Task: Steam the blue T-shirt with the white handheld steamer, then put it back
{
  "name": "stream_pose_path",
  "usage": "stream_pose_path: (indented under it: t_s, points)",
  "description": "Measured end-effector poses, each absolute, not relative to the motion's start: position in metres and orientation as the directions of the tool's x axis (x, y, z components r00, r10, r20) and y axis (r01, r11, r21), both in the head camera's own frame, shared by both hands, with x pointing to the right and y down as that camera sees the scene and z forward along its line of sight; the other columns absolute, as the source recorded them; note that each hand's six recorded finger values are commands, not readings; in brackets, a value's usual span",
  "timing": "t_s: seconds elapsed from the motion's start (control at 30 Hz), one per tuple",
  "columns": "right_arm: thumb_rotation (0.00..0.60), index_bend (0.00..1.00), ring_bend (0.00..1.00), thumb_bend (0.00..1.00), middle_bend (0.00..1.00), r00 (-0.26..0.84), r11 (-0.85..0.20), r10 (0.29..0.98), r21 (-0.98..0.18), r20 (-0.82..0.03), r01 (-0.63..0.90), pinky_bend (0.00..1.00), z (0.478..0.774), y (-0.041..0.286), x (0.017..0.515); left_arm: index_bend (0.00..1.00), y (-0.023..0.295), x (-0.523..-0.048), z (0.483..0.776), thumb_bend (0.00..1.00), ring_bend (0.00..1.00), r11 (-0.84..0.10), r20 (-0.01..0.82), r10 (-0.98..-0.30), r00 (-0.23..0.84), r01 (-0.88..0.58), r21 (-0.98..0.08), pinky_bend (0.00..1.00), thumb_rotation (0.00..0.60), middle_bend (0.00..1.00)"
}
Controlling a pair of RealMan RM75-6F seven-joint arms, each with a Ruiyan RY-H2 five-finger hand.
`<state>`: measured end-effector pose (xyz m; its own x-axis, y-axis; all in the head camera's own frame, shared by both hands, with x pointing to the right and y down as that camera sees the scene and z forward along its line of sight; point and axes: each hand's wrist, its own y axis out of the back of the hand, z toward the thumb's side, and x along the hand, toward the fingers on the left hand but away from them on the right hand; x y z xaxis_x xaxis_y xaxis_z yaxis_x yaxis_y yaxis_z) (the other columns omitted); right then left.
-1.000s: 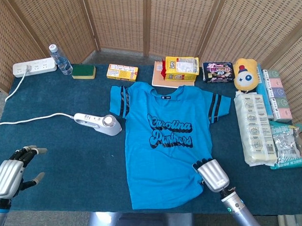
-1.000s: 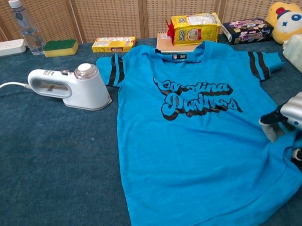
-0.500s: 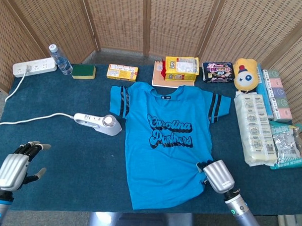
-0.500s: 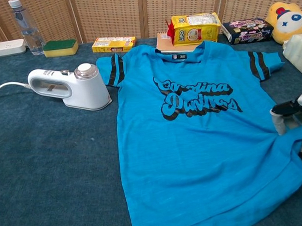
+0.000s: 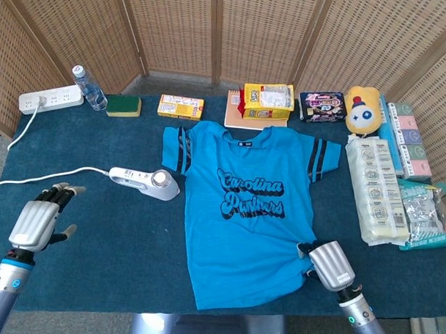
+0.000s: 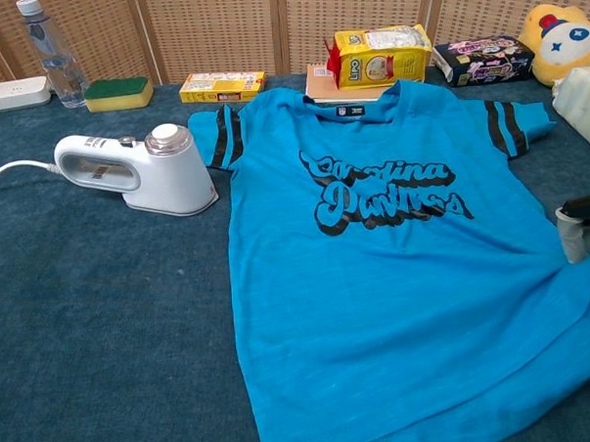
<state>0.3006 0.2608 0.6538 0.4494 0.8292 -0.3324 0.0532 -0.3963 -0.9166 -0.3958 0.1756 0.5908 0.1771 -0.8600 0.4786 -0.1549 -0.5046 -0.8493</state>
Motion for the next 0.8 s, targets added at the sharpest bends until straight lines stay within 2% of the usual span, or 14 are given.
stream_pose_path:
  t_s: [0.8]
  points:
    - [0.600, 0.75, 0.75, 0.55, 0.73, 0.404, -0.392, 0.849, -0.918, -0.339, 0.053, 0.86, 0.653, 0.257, 0.316, 0.08, 0.104, -0.352, 0.669, 0.27, 0.13, -0.514, 0.498, -0.844, 0.201, -0.037, -0.857, 0.24, 0.600, 0.20]
